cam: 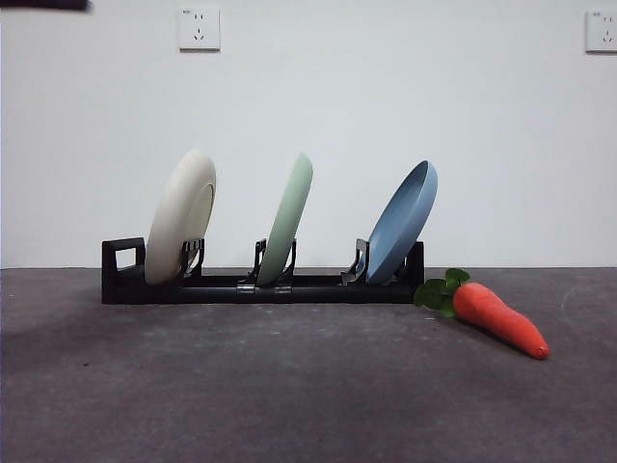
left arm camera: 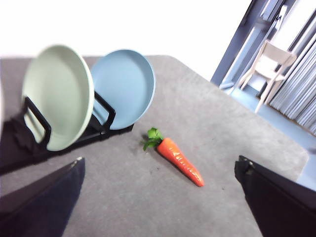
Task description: Take the green plate from the plate rack,put the plate on the table,take the carrot from the table,put the carrot in the plate
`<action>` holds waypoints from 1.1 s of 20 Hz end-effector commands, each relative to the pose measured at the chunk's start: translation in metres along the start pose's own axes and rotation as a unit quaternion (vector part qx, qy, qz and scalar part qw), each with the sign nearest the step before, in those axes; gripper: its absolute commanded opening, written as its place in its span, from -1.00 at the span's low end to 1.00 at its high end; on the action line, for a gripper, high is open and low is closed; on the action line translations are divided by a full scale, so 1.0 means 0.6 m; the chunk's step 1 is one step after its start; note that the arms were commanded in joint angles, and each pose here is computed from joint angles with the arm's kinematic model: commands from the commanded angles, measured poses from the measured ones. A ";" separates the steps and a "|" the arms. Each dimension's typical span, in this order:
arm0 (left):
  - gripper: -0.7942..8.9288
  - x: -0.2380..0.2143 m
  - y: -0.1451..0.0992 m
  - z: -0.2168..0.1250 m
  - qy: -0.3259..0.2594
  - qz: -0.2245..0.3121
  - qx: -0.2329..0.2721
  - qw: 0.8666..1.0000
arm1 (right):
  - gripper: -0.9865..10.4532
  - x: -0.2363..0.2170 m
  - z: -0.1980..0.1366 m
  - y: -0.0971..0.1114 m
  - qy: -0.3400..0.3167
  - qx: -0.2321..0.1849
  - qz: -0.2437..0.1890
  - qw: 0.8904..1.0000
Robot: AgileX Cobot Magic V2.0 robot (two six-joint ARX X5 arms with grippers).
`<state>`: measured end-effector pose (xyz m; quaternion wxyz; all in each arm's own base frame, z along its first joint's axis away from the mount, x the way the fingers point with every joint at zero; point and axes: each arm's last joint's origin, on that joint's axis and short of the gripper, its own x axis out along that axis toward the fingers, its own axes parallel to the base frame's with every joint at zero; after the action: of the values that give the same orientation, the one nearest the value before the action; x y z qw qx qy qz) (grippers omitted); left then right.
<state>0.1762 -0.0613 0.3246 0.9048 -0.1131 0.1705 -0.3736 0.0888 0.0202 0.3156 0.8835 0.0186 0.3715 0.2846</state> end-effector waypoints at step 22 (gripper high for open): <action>0.38 0.421 0.099 0.040 0.051 0.104 0.105 0.988 | 0.31 0.008 0.006 -0.005 0.009 0.015 0.002 1.000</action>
<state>0.3894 -0.1961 0.2736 0.9358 0.0136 0.1892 -0.2973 0.0950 0.0206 0.3135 0.8778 0.0272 0.3866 0.2815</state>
